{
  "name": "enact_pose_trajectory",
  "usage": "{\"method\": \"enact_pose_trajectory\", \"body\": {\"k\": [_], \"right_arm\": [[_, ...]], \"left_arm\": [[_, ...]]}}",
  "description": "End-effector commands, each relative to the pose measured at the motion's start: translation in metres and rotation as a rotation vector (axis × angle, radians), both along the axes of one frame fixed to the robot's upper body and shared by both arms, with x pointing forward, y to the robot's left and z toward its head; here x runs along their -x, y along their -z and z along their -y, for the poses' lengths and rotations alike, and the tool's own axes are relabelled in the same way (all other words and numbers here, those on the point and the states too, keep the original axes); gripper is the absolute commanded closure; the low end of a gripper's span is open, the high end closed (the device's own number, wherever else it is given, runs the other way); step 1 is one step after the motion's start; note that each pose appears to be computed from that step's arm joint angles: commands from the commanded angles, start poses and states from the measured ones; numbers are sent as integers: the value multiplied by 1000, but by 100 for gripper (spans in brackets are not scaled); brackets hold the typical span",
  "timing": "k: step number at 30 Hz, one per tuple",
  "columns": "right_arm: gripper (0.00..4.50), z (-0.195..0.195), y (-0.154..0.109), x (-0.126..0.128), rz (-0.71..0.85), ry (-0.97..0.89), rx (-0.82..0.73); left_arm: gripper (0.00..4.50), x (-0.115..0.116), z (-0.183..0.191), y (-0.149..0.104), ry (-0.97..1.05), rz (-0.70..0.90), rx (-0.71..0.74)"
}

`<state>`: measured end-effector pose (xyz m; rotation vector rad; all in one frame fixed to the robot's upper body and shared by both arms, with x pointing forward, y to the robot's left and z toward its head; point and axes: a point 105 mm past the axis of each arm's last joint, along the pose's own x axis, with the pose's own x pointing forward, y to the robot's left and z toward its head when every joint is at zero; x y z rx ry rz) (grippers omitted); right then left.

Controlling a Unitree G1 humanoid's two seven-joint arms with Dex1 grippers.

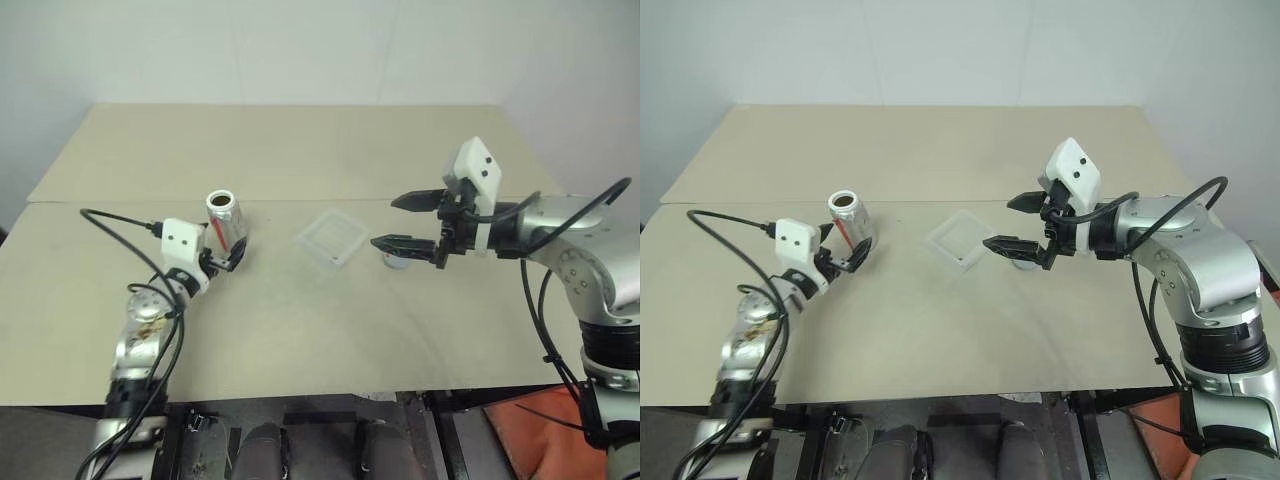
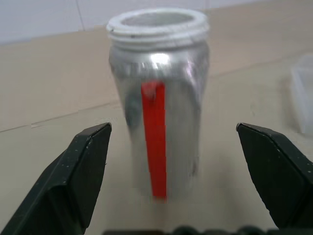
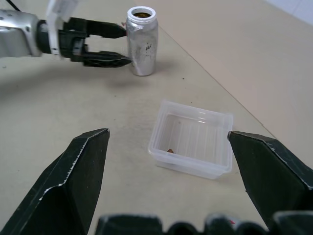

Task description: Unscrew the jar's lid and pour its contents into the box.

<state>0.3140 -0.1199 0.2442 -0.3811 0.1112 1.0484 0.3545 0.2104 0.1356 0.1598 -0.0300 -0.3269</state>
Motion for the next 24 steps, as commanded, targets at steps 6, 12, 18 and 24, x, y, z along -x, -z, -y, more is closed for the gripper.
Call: {"method": "enact_pose_trajectory", "body": {"k": [6, 12, 18, 24], "right_arm": [[0, 5, -13, 7, 68, -11, 4], [0, 12, -13, 8, 80, -12, 16], [0, 15, -12, 10, 89, -18, 25], [0, 17, -14, 10, 96, -22, 33]], "left_arm": [[4, 55, 9, -53, 270, 37, -113], [4, 93, -11, -105, 544, 129, -311], [4, 105, -26, -127, 665, 153, -384], [4, 99, -21, -127, 683, 180, -370]]}}
